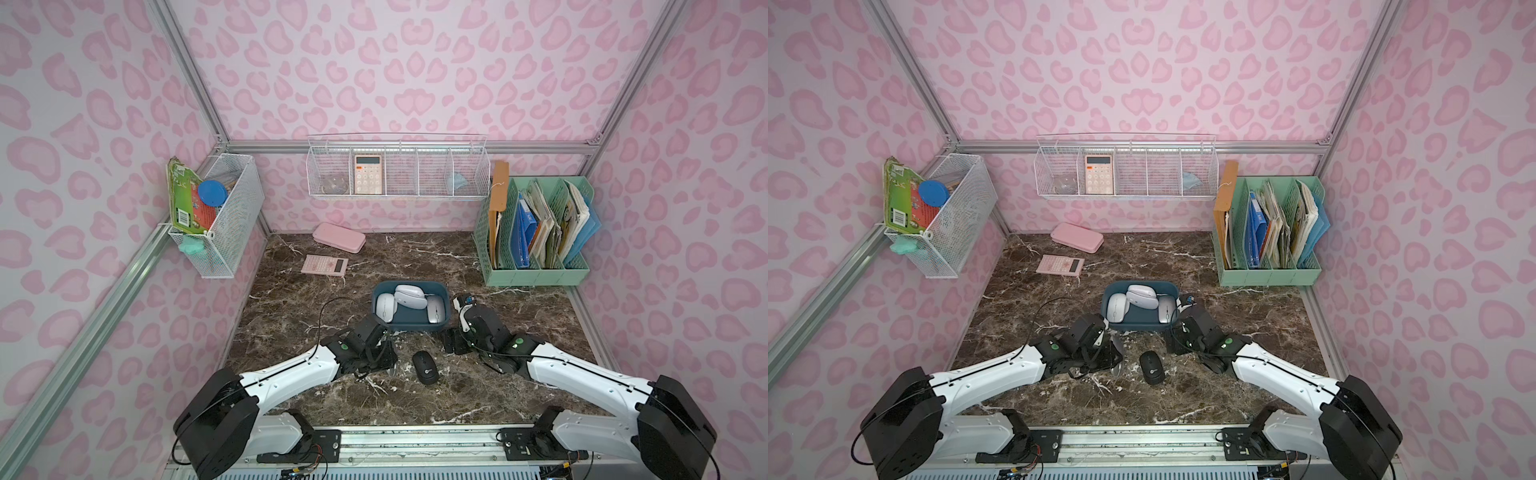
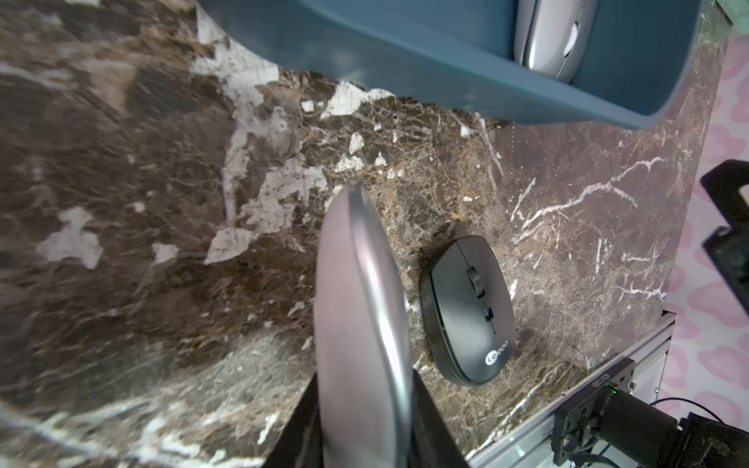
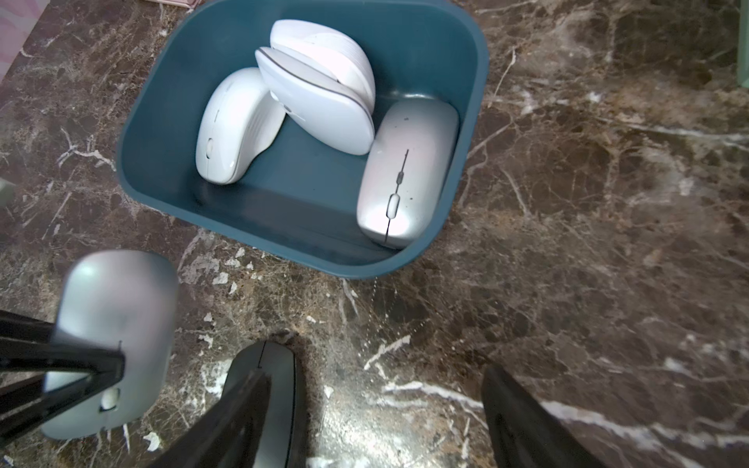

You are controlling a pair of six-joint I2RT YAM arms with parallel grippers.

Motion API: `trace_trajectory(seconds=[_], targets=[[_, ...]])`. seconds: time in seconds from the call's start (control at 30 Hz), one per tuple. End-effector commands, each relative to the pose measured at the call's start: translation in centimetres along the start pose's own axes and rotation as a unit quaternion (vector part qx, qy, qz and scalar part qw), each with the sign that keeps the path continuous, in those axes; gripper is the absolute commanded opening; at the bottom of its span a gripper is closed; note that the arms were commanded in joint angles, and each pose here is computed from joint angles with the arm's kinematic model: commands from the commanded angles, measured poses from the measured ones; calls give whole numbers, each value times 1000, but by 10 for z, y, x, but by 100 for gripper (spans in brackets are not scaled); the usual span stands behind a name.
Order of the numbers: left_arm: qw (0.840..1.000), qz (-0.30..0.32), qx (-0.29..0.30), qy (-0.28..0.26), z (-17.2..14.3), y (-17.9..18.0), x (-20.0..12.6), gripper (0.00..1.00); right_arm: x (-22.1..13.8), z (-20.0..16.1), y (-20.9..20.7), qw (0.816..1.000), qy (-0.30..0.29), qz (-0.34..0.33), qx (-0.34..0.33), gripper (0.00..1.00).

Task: Take out the mouse from the storage box
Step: Place the mouse at the center of the board, then pick up the mouse from the storage box.

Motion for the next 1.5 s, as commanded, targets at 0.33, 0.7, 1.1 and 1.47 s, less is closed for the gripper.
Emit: trace_trajectory(seconds=[0.33, 0.7, 1.1, 1.47], targets=[[1000, -26, -12, -11, -2, 0, 8, 30, 1, -4, 4, 1000, 4, -19, -2, 86], [996, 81, 11, -28, -4, 29, -16, 73, -2, 2, 8, 1000, 0, -28, -11, 86], [936, 275, 39, -216, 13, 77, -133, 97, 5, 41, 17, 993, -11, -90, -80, 89], [918, 259, 53, -297, 9, 90, -143, 99, 64, 74, 38, 983, 26, -93, -155, 91]])
Point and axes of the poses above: each gripper's point midway between its finger pads, its own x axis out along the fingers, its own y axis along the line the jaws close on, z = x × y, the point moved 5 cm from there along -x, back along the fingers, and after that the axes turned 6 degrees about x, right-handed, at the moved point
